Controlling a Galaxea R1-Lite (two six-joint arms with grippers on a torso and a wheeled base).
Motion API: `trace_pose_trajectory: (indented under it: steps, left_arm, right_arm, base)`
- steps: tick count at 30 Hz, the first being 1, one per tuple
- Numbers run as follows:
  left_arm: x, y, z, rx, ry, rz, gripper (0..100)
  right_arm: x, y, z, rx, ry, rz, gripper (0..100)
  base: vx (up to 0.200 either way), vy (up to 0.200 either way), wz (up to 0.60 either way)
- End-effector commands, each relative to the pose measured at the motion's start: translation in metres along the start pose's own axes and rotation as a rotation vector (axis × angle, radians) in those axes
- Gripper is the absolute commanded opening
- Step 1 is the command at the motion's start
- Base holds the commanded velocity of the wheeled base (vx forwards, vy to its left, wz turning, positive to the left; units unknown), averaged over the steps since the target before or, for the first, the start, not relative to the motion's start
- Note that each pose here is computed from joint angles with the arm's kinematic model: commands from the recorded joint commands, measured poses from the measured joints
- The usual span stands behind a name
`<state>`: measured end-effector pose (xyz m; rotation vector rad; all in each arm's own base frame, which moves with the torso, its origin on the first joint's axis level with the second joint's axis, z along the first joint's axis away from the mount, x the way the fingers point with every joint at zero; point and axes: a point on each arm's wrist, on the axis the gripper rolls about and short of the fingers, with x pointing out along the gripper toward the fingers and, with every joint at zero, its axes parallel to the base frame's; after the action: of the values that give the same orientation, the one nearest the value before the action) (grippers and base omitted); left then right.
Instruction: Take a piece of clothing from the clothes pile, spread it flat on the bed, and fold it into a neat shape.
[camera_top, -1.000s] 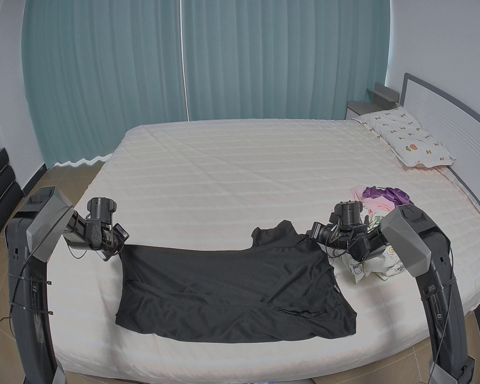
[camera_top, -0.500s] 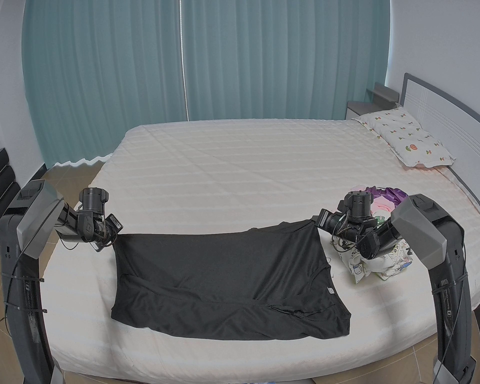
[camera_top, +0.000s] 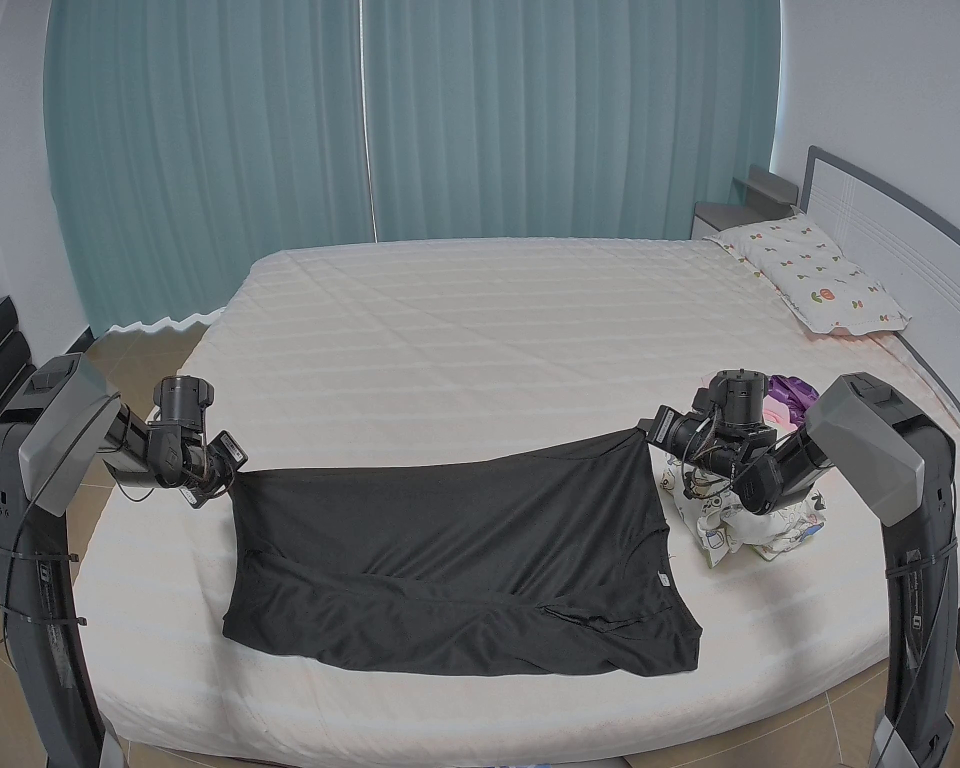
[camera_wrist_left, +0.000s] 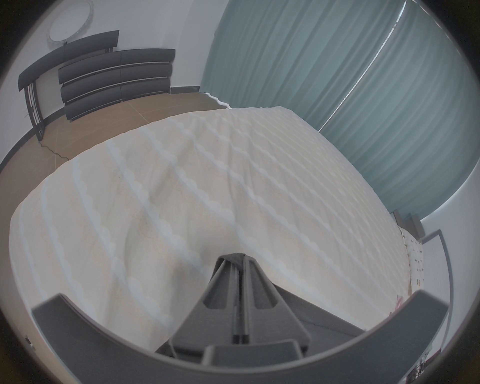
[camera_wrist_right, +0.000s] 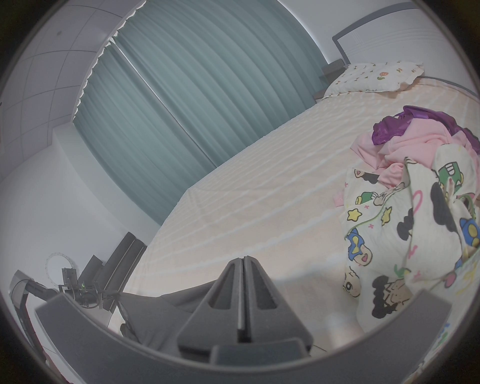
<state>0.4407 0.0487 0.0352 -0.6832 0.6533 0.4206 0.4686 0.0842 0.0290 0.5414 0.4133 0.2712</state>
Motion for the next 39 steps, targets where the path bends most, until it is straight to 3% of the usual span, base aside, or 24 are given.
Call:
trace_pose_trajectory:
  steps: [1,5,11,16,24,30,39]
  left_arm:
    - [-0.014,-0.005,0.007,-0.008,-0.004,-0.044,0]
    - [-0.027,-0.001,-0.002,0.027,0.064,-0.099,0]
    - [-0.027,0.002,0.005,0.051,-0.004,-0.114,0]
    - [-0.025,0.014,-0.005,0.1,-0.007,-0.055,0]
    - [-0.028,0.018,-0.009,0.118,-0.034,-0.071,0]
    - [-0.037,0.023,-0.01,0.152,-0.031,-0.062,0]
    - [-0.046,0.044,-0.034,0.23,0.047,-0.008,0]
  right_arm:
    - [-0.009,0.002,0.01,0.001,-0.017,0.0,0]
    - [-0.011,-0.001,0.006,0.004,-0.009,-0.008,0]
    - [-0.012,-0.002,0.006,0.004,-0.024,-0.008,0]
    - [-0.017,-0.002,0.004,0.005,-0.015,-0.006,0]
    - [-0.028,0.002,0.007,0.008,-0.011,-0.005,0]
    - [-0.058,0.003,-0.006,0.014,0.051,0.037,0]
    - [-0.093,-0.004,-0.033,0.037,0.184,0.05,0]
  base:
    - [0.0,0.0,0.0]
    - [0.0,0.0,0.0]
    - [0.0,0.0,0.0]
    - [0.0,0.0,0.0]
    - [0.0,0.0,0.0]
    - [0.0,0.0,0.0]
    - [0.0,0.0,0.0]
